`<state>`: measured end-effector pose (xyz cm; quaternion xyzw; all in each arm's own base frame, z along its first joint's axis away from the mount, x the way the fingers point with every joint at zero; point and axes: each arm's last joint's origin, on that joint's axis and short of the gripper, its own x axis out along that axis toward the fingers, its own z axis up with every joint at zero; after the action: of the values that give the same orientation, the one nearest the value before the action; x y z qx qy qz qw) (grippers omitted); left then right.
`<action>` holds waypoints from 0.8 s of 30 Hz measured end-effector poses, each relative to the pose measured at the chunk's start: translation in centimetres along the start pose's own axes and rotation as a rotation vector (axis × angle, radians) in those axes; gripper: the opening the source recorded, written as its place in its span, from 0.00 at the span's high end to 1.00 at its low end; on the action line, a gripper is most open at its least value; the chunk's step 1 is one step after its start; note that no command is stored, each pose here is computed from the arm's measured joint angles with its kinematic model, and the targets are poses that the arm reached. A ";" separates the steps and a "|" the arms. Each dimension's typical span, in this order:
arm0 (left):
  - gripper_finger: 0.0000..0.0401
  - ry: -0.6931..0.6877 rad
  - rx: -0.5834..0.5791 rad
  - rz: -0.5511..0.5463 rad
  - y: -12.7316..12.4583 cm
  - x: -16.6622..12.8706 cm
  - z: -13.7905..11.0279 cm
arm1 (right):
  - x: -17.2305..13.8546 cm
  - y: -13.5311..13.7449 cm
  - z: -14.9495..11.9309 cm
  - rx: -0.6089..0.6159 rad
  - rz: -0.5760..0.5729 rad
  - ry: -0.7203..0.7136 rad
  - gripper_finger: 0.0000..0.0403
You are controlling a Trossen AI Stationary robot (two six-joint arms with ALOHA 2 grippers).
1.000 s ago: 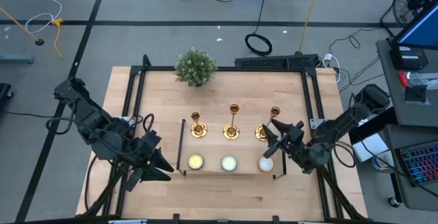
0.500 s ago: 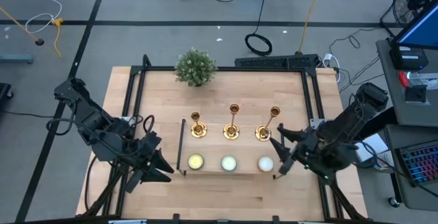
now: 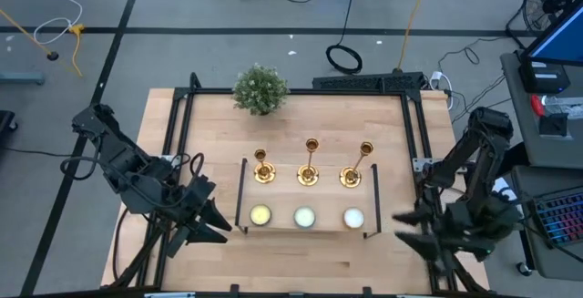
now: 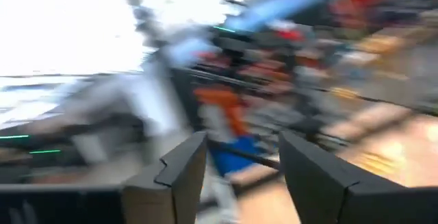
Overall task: Pick & Place candle stick holders
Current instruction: Put the candle holder on the shelf aligned with the other candle holder
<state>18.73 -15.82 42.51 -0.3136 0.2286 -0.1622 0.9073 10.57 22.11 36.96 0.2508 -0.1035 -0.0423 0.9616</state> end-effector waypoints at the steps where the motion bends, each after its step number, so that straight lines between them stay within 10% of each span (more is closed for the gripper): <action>1: 0.60 0.000 0.002 0.000 0.0 0.0 0.0 | -0.2 0.2 0.2 0.012 0.084 -0.014 0.57; 8: 0.60 -0.003 0.003 0.000 0.0 0.0 0.0 | 0.6 0.7 -0.4 0.077 0.429 0.036 0.86; 17: 0.60 -0.081 -0.020 0.059 -0.2 -0.2 -0.1 | 5.7 -0.4 -0.1 0.075 0.152 0.223 1.00; 24: 0.60 -0.251 -0.060 0.067 -1.0 0.2 0.6 | 7.1 1.9 9.9 -0.189 -0.036 0.049 1.00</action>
<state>19.10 -16.34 43.50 -0.3505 0.1284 -0.0846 0.9238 15.32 18.10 47.60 0.1619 -0.0709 -0.0630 0.9822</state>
